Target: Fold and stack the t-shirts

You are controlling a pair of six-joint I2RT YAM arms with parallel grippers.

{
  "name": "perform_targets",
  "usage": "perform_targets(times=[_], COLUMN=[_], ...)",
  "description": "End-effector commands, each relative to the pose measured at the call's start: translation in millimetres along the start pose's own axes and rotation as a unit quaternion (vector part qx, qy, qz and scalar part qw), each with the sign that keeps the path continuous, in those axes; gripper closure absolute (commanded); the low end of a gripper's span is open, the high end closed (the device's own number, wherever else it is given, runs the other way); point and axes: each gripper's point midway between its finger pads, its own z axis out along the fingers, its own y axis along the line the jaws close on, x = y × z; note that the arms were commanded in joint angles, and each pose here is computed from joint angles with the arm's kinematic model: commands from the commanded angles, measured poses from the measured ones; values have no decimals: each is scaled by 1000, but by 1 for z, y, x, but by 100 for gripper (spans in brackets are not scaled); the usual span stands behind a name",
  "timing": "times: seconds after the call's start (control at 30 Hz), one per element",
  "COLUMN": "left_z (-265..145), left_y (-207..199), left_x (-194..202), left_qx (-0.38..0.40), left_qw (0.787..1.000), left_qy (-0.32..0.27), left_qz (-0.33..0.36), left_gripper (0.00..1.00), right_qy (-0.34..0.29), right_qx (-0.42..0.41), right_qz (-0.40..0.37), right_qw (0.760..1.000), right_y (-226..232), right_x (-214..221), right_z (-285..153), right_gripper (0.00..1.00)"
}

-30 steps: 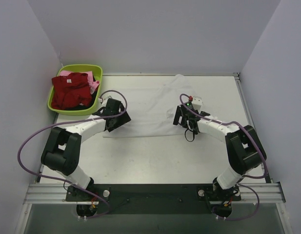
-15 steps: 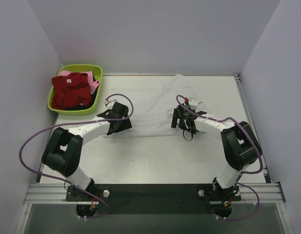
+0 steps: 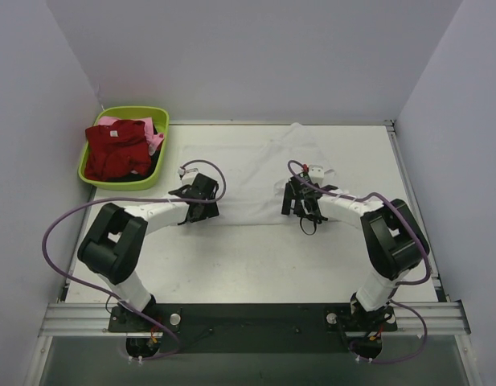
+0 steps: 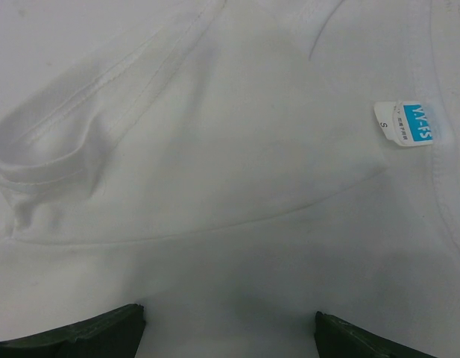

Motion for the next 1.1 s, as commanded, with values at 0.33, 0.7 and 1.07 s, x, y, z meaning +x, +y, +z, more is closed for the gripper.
perform_targets(times=[0.33, 0.7, 1.07], left_z=[-49, -91, -120], left_y=[32, 68, 72], left_x=[112, 150, 167], left_qx=[6, -19, 8], left_qw=[997, 998, 998], left_qy=[71, 51, 51], left_qz=[8, -34, -40], left_gripper=[7, 7, 7], right_qy=[82, 87, 69], right_qx=[39, 63, 61], right_qz=[-33, -9, 11], right_qw=[995, 994, 996], right_y=[-23, -58, -84], right_x=[101, 162, 178], right_z=[-50, -86, -112], right_gripper=[1, 1, 0])
